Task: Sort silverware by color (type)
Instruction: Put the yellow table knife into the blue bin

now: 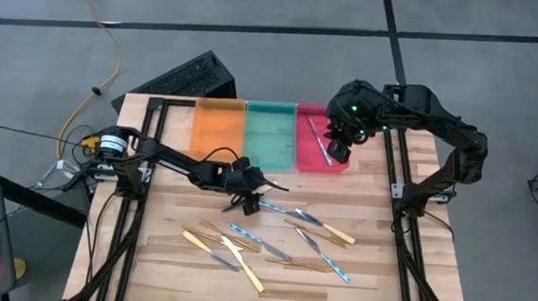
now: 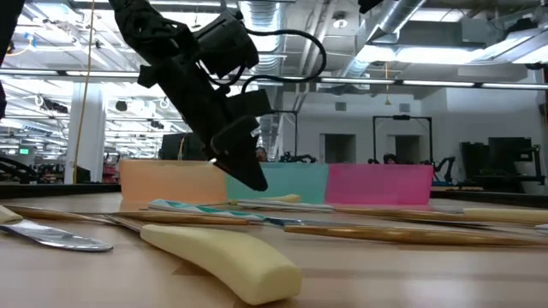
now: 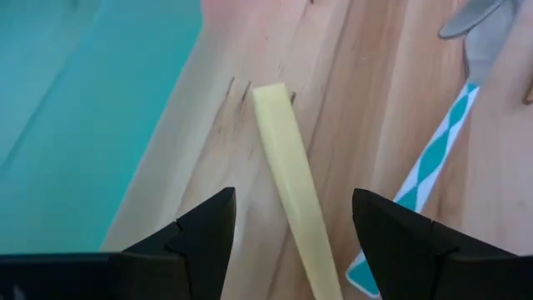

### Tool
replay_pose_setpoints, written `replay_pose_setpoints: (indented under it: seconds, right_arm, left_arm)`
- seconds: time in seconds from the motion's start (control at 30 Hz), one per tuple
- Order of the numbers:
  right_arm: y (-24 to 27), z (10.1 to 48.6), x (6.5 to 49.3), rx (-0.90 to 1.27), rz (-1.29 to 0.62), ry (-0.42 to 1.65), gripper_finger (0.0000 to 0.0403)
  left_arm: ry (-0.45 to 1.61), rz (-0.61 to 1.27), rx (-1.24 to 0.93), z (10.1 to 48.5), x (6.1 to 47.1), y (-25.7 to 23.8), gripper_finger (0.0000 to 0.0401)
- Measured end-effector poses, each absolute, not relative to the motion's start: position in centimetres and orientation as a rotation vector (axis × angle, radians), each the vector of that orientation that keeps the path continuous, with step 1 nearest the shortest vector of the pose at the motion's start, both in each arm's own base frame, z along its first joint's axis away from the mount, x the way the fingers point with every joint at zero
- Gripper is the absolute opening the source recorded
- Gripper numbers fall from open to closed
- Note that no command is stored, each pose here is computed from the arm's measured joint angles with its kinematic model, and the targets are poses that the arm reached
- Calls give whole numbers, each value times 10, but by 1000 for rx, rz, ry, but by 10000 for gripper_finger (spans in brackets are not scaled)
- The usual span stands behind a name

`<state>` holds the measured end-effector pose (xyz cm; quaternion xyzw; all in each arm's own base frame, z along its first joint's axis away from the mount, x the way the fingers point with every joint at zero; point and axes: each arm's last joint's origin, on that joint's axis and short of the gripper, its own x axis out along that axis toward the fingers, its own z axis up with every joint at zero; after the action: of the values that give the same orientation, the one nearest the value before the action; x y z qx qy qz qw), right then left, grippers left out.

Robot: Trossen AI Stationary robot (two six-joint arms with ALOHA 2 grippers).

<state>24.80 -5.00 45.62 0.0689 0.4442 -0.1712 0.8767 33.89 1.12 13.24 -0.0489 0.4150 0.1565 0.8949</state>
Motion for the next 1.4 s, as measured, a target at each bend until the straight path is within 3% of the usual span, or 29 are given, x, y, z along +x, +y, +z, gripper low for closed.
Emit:
replay_pose_setpoints:
  seconds: [0.37,0.7,1.03,1.4]
  right_arm:
    - [-33,457,252,137,-306,918,138]
    - [-18,457,253,87,-361,904,138]
    - [4,455,249,70,-442,904,138]
    - [26,446,243,37,-633,876,138]
  left_arm:
    - [905,333,-121,108,344,8,187]
    - [910,370,-128,108,342,9,35]
    - [878,249,-199,126,340,4,35]
    - [585,181,-178,206,329,5,35]
